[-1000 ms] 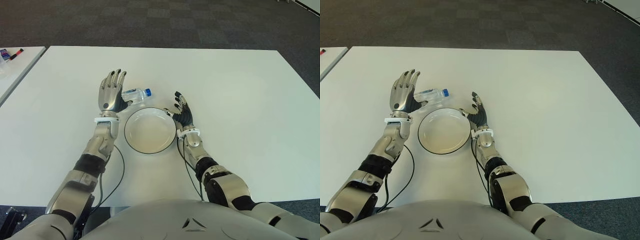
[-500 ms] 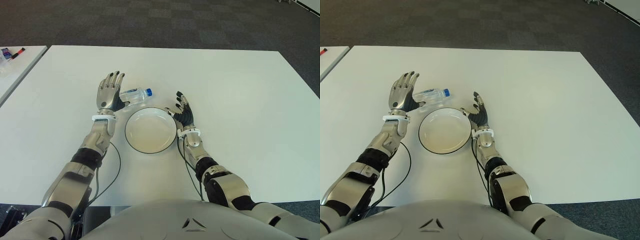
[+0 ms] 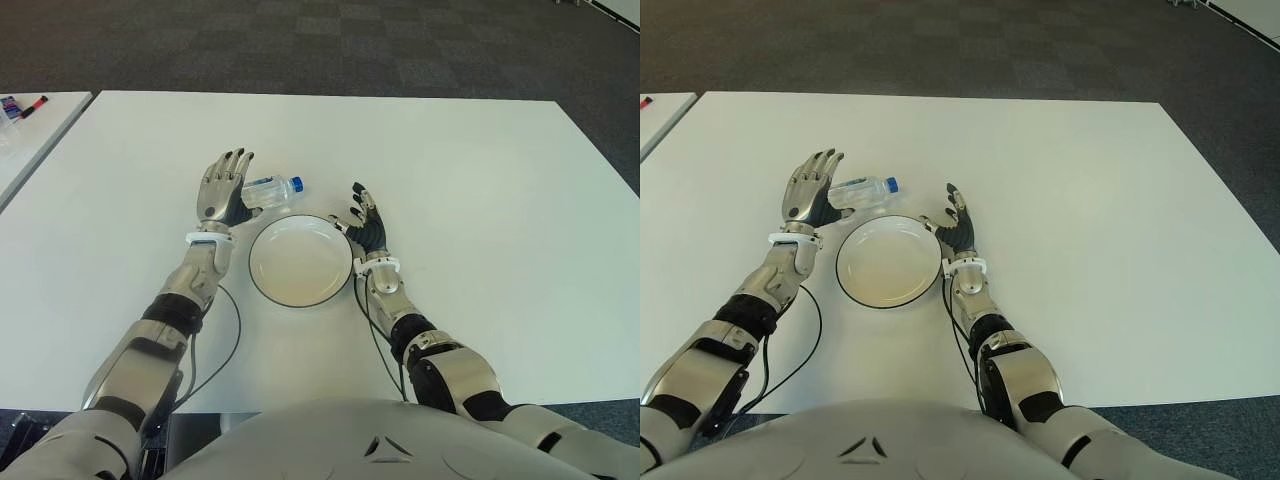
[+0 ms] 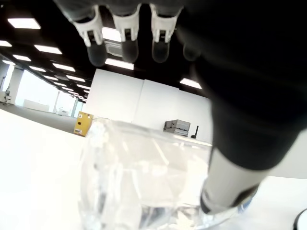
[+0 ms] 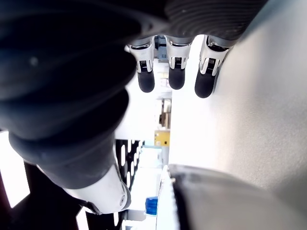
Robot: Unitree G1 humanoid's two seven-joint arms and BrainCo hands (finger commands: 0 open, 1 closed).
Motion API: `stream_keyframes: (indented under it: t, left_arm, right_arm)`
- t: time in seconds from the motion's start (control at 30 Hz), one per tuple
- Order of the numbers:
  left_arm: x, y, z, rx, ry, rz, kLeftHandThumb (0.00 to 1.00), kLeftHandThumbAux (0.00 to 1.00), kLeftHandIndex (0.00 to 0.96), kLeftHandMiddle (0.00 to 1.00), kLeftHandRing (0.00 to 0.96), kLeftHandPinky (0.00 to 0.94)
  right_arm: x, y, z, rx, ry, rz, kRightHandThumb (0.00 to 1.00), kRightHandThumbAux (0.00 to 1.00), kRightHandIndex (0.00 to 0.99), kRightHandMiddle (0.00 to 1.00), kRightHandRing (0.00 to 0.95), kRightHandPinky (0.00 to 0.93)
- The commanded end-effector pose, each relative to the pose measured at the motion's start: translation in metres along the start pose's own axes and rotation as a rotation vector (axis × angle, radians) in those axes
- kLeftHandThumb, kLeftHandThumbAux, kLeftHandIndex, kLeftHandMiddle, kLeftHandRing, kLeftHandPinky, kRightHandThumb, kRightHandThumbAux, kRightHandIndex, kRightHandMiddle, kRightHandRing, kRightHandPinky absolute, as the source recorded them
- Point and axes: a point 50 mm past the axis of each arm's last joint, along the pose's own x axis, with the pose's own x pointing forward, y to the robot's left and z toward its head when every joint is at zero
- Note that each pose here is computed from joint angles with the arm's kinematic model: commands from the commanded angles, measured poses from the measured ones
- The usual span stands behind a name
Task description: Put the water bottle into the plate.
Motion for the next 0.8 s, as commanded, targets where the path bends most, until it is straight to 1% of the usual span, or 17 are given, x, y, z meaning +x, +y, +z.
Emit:
stream_keyframes:
  t: [0.03, 0.47, 0.6, 0.8]
  left_arm:
    - [0.0017, 0.0006, -0.0024, -0.015, -0.001, 0.005, 0.000, 0.887, 0.000, 0.046, 0.059, 0.121]
    - [0.0022, 0.0015, -0.0015, -0.078, -0.017, 0.007, 0.000, 0.887, 0.000, 0.071, 0.099, 0.170]
    - [0.0029, 0.0016, -0.0007, -0.088, -0.030, -0.007, 0.000, 0.888, 0.000, 0.073, 0.101, 0.164]
    - [0.0052, 0.0034, 0.0028, -0.107, -0.059, -0.071, 0.000, 0.883, 0.000, 0.054, 0.079, 0.130]
  right_arm:
    - [-0.0125, 0.0307, -0.0140, 0.064, 0.119, 0.037, 0.000, 0.912, 0.055, 0.023, 0.042, 0.119]
    - [-0.0120, 0.0300, -0.0141, 0.076, 0.121, 0.049, 0.001, 0.914, 0.058, 0.026, 0.041, 0.109]
    - [-0.0118, 0.0295, -0.0149, 0.073, 0.129, 0.048, 0.000, 0.913, 0.055, 0.023, 0.039, 0.108]
    - [-0.0113, 0.0292, -0.0160, 0.068, 0.142, 0.045, 0.000, 0.914, 0.059, 0.027, 0.043, 0.115]
